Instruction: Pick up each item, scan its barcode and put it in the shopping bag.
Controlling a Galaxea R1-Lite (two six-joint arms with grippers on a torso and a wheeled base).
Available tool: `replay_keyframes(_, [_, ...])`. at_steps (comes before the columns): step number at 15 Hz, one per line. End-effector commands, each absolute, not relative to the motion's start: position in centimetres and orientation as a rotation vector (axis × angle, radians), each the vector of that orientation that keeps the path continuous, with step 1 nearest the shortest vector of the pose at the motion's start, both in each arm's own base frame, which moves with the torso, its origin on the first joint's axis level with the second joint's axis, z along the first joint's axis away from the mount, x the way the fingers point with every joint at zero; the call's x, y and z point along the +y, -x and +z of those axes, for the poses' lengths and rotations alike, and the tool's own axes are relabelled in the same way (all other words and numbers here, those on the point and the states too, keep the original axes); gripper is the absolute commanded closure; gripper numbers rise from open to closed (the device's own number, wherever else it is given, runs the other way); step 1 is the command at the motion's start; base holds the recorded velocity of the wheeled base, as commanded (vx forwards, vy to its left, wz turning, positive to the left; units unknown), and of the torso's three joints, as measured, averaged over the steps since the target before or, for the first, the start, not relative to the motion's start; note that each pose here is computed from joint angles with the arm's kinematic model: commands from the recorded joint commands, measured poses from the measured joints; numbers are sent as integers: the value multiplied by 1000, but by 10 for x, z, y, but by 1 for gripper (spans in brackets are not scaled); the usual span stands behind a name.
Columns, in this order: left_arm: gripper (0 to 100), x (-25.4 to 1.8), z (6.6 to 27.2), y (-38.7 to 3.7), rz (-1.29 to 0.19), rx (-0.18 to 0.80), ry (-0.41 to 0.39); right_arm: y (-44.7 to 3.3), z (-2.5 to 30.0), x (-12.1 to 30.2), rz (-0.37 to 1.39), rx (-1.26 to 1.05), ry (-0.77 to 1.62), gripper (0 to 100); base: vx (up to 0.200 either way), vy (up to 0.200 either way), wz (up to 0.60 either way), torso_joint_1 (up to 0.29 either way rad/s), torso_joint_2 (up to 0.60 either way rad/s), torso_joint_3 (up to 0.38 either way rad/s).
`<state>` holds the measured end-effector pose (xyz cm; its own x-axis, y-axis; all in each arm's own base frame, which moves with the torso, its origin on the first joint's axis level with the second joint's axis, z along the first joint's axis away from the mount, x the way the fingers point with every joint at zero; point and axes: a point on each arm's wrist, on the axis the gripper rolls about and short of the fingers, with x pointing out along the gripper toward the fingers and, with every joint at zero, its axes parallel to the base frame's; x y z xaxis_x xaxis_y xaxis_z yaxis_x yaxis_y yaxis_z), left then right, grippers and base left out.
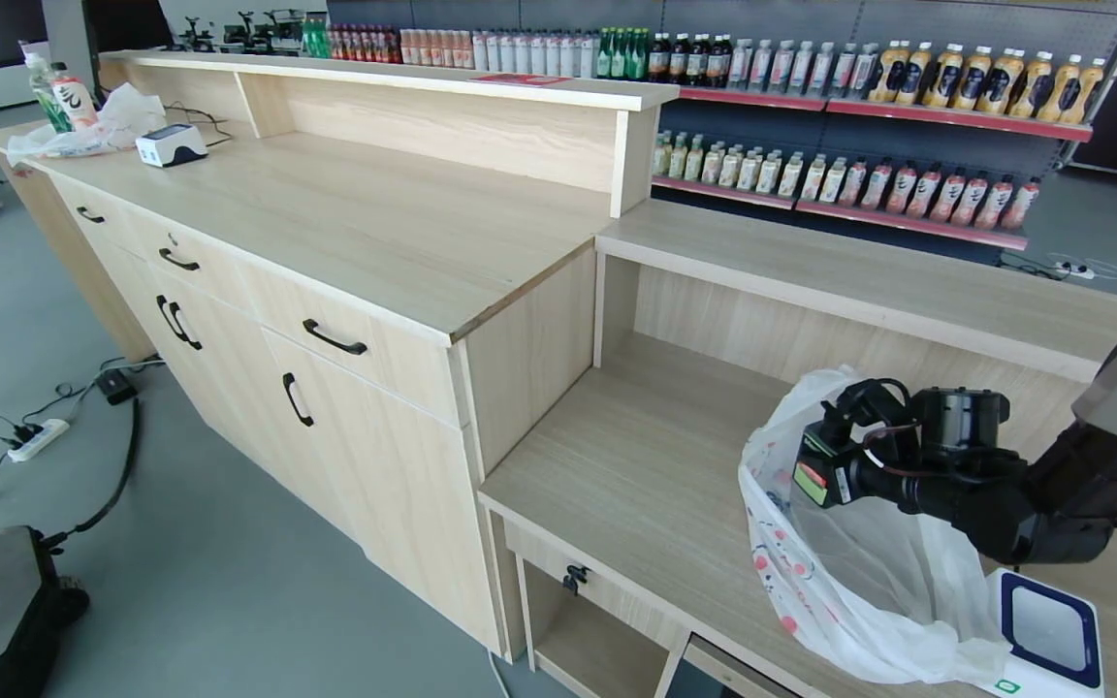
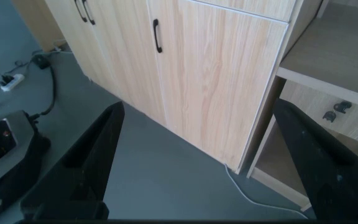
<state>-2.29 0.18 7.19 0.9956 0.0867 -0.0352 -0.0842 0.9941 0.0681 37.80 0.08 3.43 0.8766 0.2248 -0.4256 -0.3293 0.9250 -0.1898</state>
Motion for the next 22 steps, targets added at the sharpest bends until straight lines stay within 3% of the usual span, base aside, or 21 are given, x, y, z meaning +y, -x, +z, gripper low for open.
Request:
replay_keyframes(1, [0,2,72,23,86,38,-67,-384,26,0,292,420,260,100,0,0,0,0,0,0])
replay_keyframes(8, [0,2,72,23,86,38,-66,-415,11,1,285,362,246,100,0,0,0,0,0,0])
replay_keyframes(15, [0,2,72,23,86,38,-66,-415,-2,2,291,383,236,100,0,0,0,0,0,0])
replay_keyframes(16, [0,2,72,23,86,38,-66,-415,-3,2,292,386,237,0,0,0,0,0,0,0])
replay_keyframes(20, [0,2,72,23,86,38,-66,-414,14,2,289,352,235,0,0,0,0,0,0,0])
replay_keyframes(22, [0,2,72,23,86,38,-66,-399,74,3,308,259,246,0,0,0,0,0,0,0])
